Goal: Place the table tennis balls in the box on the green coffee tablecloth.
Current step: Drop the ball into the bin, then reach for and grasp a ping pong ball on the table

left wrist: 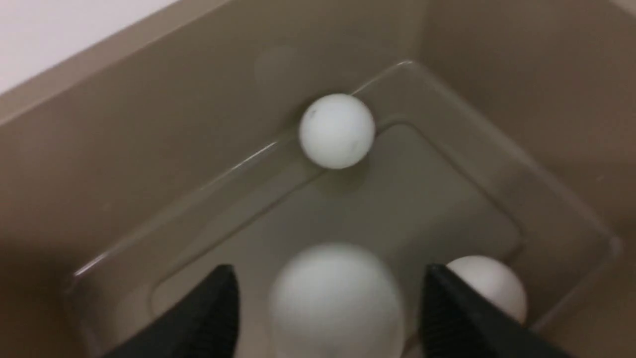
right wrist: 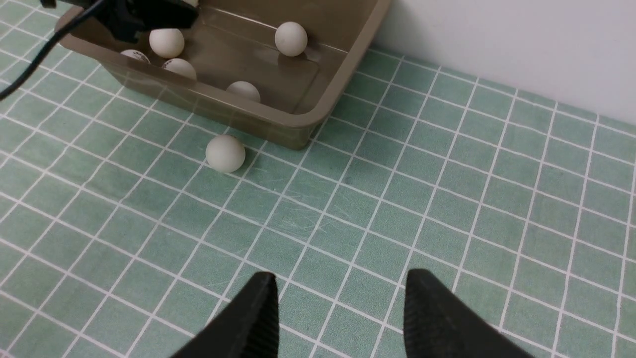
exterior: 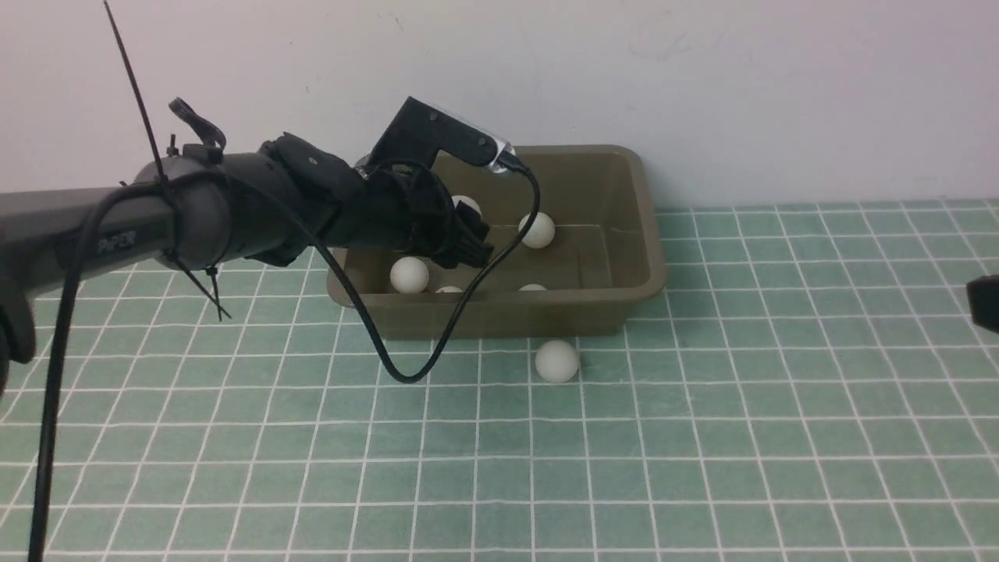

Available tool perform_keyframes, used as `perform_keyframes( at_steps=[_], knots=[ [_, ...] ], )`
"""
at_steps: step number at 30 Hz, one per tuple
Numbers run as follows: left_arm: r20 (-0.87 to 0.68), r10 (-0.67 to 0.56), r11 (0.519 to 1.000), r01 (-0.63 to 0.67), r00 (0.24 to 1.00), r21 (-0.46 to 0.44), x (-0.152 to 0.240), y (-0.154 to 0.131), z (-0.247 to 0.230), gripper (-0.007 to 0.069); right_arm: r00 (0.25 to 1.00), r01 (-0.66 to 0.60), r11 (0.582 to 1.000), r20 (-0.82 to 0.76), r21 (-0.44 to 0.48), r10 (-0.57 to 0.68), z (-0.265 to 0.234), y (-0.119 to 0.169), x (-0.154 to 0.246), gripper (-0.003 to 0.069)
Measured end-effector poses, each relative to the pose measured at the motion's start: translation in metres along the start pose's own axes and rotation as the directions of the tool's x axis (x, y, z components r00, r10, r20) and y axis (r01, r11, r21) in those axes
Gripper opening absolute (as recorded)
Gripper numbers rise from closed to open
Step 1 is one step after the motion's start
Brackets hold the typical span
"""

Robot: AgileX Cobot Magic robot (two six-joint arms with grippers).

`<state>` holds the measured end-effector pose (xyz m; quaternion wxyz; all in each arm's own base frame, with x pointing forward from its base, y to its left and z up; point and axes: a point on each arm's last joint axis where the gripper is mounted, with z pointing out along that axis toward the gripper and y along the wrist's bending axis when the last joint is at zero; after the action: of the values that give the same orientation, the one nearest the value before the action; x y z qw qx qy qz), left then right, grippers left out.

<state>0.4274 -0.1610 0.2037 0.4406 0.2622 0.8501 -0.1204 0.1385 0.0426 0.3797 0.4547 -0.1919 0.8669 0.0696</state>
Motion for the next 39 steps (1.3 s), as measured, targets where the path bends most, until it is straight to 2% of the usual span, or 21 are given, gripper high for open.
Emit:
perform_keyframes(
  at_steps=[5,10,13,16,20,24,28,30,34,39],
  knots=[
    [0.019,-0.022,1.0,0.021,1.0,0.021,-0.007,-0.002,-0.007,0.0512,1.0,0.0,1.0,0.012,0.003,0.0,0.0,0.0,-0.001,0.0325],
    [0.051,-0.028,0.996,0.024,0.998,0.085,-0.024,-0.007,-0.031,0.0519,0.999,0.0,1.0,0.032,0.008,0.0,0.0,-0.001,-0.003,0.0325],
    [0.061,-0.036,0.98,0.023,0.998,0.197,-0.043,-0.017,-0.066,0.0488,0.998,-0.006,1.0,0.061,0.01,0.005,0.0,-0.001,-0.006,0.0325],
    [0.04,0.017,0.967,-0.026,0.999,0.255,-0.05,-0.025,-0.089,0.0459,0.996,-0.018,1.0,0.085,0.002,0.018,0.0,0.0,-0.008,0.0325],
    [-0.045,0.13,0.926,-0.105,0.99,0.362,-0.052,-0.04,-0.13,0.0412,0.99,-0.043,0.999,0.131,-0.018,0.045,-0.001,0.001,-0.012,0.0325],
    [-0.134,0.119,0.893,-0.046,0.984,0.448,-0.053,-0.053,-0.166,0.037,0.989,-0.037,0.999,0.145,-0.022,0.04,-0.001,0.002,-0.013,0.0325],
    [-0.237,0.149,0.879,-0.019,0.96,0.476,-0.048,-0.058,-0.191,0.0325,0.989,-0.016,0.999,0.149,-0.029,0.021,-0.001,0.002,-0.014,0.0325],
    [-0.308,0.153,0.89,0.005,0.939,0.456,-0.043,-0.057,-0.197,0.0302,0.988,-0.011,0.999,0.153,-0.037,0.017,0.0,0.003,-0.014,0.0325],
    [-0.457,0.094,0.957,0.045,0.885,0.285,-0.033,-0.044,-0.203,0.0265,0.989,-0.009,0.998,0.145,-0.066,0.019,0.005,0.005,-0.016,0.0325],
    [-0.538,0.016,0.995,0.04,0.843,0.092,-0.026,-0.029,-0.206,0.0243,0.991,-0.019,0.995,0.131,-0.102,0.033,0.013,0.006,-0.017,0.0325]
  ],
)
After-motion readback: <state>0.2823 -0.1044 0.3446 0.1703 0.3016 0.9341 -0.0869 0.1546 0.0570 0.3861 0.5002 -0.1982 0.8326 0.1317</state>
